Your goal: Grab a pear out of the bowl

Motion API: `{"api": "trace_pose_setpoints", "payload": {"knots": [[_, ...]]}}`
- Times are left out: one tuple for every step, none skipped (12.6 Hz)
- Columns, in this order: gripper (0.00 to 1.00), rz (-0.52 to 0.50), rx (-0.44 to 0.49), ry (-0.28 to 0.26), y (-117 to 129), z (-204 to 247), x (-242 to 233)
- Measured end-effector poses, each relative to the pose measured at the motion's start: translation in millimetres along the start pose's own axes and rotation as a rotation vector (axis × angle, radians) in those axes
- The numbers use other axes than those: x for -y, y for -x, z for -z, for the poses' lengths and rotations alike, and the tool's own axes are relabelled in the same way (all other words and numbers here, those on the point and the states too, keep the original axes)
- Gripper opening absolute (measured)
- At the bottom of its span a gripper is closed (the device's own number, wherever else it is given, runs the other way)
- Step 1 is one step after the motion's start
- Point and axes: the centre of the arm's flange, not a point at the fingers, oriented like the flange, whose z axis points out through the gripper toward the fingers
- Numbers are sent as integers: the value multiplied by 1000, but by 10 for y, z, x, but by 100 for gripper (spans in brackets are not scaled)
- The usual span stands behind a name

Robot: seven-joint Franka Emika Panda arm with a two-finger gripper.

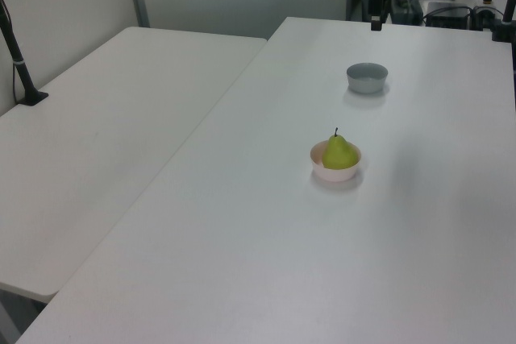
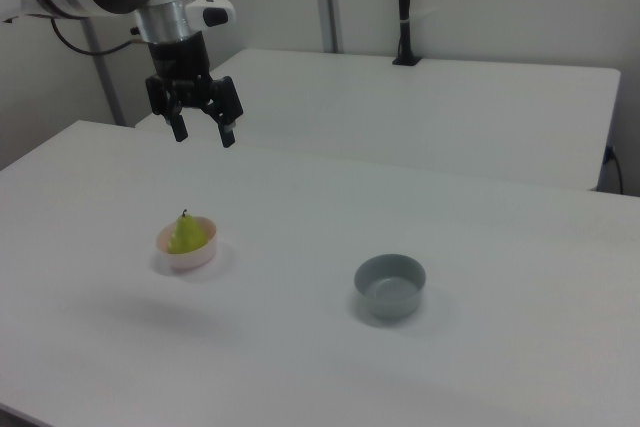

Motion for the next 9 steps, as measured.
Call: {"api": "trace_pose_setpoints", "payload": {"knots": [[100,1,2,0,-4,-11,8],[100,1,2,0,-4,-11,8],[100,2,2,0,-4,-12,9],[100,2,2,0,-5,-12,11],[100,2,2,0,-5,-12,12],[100,2,2,0,-5,-12,12],[100,2,2,0,-5,-12,13],[100,2,2,0,-5,-12,13],[100,2,2,0,-5,-12,13]]}}
